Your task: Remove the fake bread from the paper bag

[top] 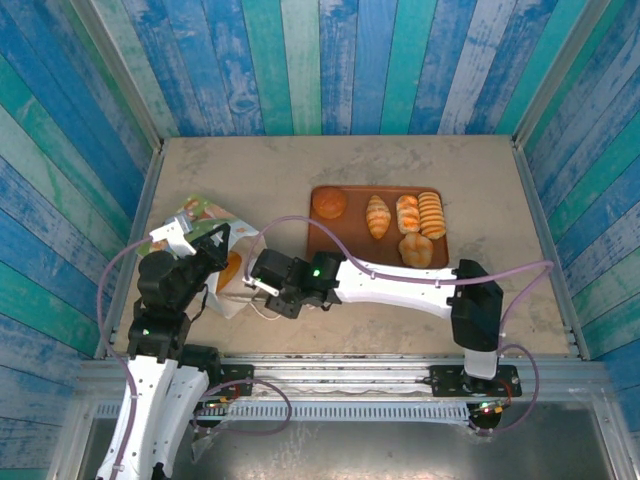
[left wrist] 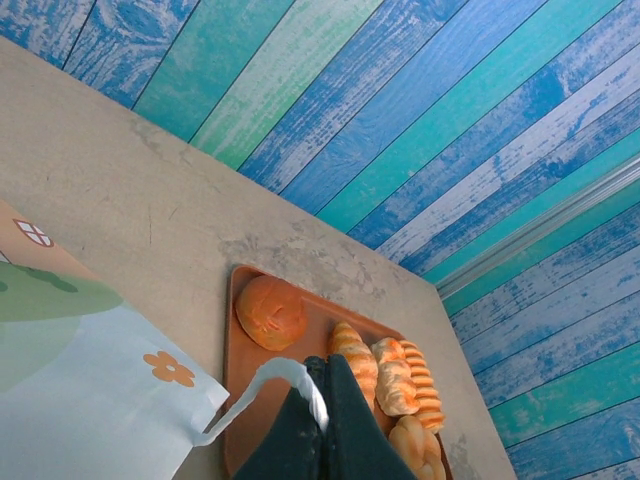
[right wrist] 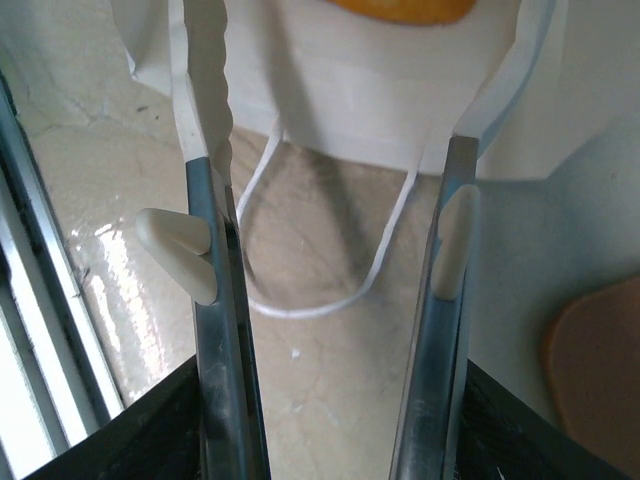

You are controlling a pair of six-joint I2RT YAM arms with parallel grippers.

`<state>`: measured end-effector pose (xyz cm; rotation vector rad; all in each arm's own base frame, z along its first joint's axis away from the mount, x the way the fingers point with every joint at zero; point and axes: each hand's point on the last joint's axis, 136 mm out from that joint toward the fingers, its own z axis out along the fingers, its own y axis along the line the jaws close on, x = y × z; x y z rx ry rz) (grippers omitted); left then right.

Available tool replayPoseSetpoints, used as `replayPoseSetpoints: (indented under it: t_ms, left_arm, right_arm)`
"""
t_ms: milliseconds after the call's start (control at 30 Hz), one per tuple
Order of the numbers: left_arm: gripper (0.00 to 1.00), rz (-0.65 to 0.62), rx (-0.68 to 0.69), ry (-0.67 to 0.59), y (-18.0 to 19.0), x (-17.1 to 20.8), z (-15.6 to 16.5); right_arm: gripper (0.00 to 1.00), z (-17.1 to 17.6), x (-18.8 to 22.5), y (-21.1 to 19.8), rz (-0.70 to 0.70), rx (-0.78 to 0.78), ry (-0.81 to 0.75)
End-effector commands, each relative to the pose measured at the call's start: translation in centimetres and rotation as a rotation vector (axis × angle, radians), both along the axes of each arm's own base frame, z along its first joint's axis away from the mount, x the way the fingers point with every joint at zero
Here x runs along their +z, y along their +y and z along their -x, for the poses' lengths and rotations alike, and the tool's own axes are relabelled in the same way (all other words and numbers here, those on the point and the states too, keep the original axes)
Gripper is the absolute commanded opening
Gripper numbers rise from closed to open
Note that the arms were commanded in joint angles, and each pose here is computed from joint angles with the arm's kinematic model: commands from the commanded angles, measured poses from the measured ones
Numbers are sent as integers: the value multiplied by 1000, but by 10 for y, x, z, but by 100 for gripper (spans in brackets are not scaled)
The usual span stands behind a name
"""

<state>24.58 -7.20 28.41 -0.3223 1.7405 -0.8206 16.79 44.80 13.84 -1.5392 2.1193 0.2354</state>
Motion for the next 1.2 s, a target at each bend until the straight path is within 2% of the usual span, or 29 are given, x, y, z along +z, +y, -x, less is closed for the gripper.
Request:
replayPoseSetpoints:
  t_ms: [0,267,600,833,967,1167]
  left_arm:
    - [0,-20,-16,-35,-2,8,2]
    - [0,-27,-23,-34,-3,6,4]
    - [0,-20,-43,-38,-6,10,6]
    - [0,-10,-39,-40,-5,10,8]
    - [0,-4,-26,-40,-3,11,8]
    - [0,7,14,-20,3,5,4]
  right_arm:
    - [59,-5,-4,10,39,77,-43]
    - [59,-39,-23,16,189,91,-187]
    - [58,-51,-33,43,156,117,-157]
    - [45,-51,-48,41,167,79,-106]
    - [36,-52,-25,33,133,15,-121]
    - [33,-34,23,18,8,-18,-146]
